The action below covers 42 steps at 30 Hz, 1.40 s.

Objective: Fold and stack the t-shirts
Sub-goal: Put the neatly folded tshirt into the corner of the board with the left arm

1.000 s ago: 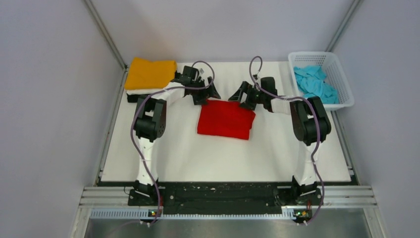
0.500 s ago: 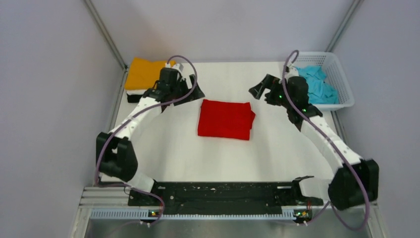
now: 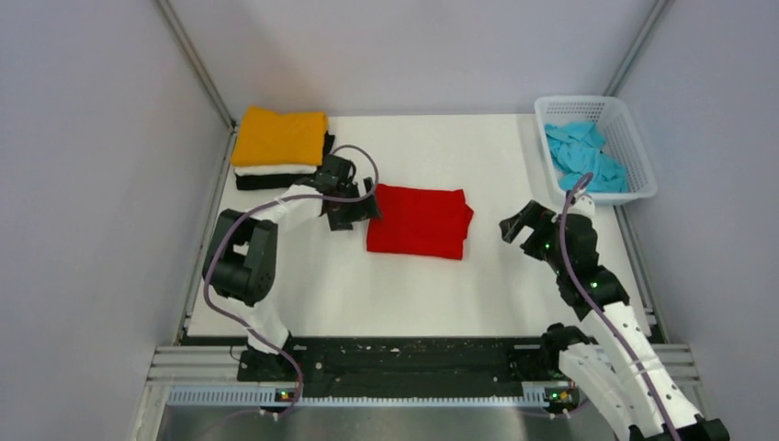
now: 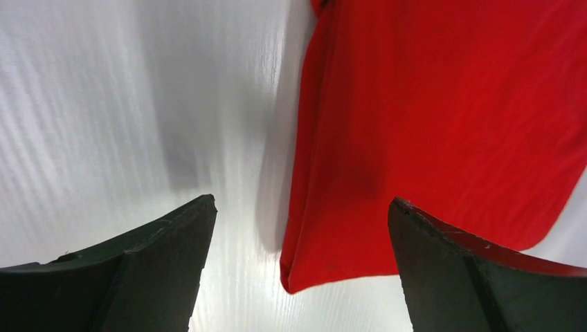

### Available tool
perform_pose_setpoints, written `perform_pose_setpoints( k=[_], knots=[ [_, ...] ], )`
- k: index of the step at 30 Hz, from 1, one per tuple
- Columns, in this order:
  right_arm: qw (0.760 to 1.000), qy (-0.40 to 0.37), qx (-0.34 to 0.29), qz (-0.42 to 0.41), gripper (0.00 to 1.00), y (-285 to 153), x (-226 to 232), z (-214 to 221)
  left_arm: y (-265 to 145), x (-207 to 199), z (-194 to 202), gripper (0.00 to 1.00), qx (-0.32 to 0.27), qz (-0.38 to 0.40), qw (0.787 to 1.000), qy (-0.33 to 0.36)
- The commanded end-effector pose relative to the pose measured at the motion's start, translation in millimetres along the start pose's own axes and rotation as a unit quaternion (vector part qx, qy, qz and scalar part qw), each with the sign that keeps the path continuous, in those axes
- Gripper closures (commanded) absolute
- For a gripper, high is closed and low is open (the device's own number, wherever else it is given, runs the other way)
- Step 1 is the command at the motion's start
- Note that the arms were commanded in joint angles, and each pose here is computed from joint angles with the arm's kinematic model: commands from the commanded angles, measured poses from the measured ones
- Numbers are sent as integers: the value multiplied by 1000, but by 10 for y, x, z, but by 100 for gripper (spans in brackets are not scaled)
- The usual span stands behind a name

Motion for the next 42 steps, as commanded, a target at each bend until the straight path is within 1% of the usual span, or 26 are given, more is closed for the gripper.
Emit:
perform_pose_setpoints(
  k=[1,5,8,10,11,13,14,16,18,19,20,21,24,28,30,34,38,42],
  knots=[
    [999,8,-29,16,1,-92,-57,-33,197,-150,13,2,4,3,1000,10],
    [999,4,-25,30,1,-95,-100,1,386,-241,128,8,26,-3,1000,16],
    [999,2,-23,33,1,-94,-108,7,513,-308,194,13,27,-40,999,26],
    [999,0,-22,34,1,-99,-111,9,592,-336,222,19,19,-82,996,38],
    [999,-2,-21,34,1,-102,-114,11,630,-351,237,24,17,-102,994,44],
    [999,-1,-23,37,1,-106,-122,11,716,-364,297,30,23,-130,990,55],
    [999,-2,-23,39,1,-106,-127,14,758,-372,338,38,26,-142,988,62],
    [999,-4,-26,42,1,-110,-137,13,844,-387,409,50,35,-163,983,74],
    [999,-4,-28,43,1,-118,-139,10,915,-409,445,69,37,-186,978,87],
    [999,-4,-29,44,1,-124,-143,10,942,-410,455,81,36,-202,974,94],
    [999,-4,-30,45,1,-129,-145,6,953,-420,440,97,29,-221,970,100],
    [998,-5,-31,45,1,-138,-144,2,951,-418,416,100,16,-244,964,107],
    [998,-6,-35,43,1,-173,-143,-8,881,-460,270,100,-22,-279,950,135],
    [998,-4,-45,40,1,-191,-148,-11,674,-577,-151,100,-108,-308,931,166],
    [998,-5,-46,39,1,-187,-145,-13,579,-616,-390,100,-144,-312,919,192],
    [998,-8,-44,42,1,-174,-151,-12,346,-646,-826,100,-215,-321,888,249],
    [998,-8,-35,48,1,-122,-165,19,148,-569,-1257,100,-268,-334,861,273],
    [998,-9,-25,60,1,-28,-189,55,-15,-472,-1695,100,-295,-331,853,276]
  ],
)
Point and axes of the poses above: each gripper's point midway between its finger pads, its own y axis out along the fingers, its own x axis along the line the jaws close on, z = x × y, the point moved 9 cm from there along -y, back along the fingers, and after that the axes turned 5 degrees about -y, right-handed, at the moved point
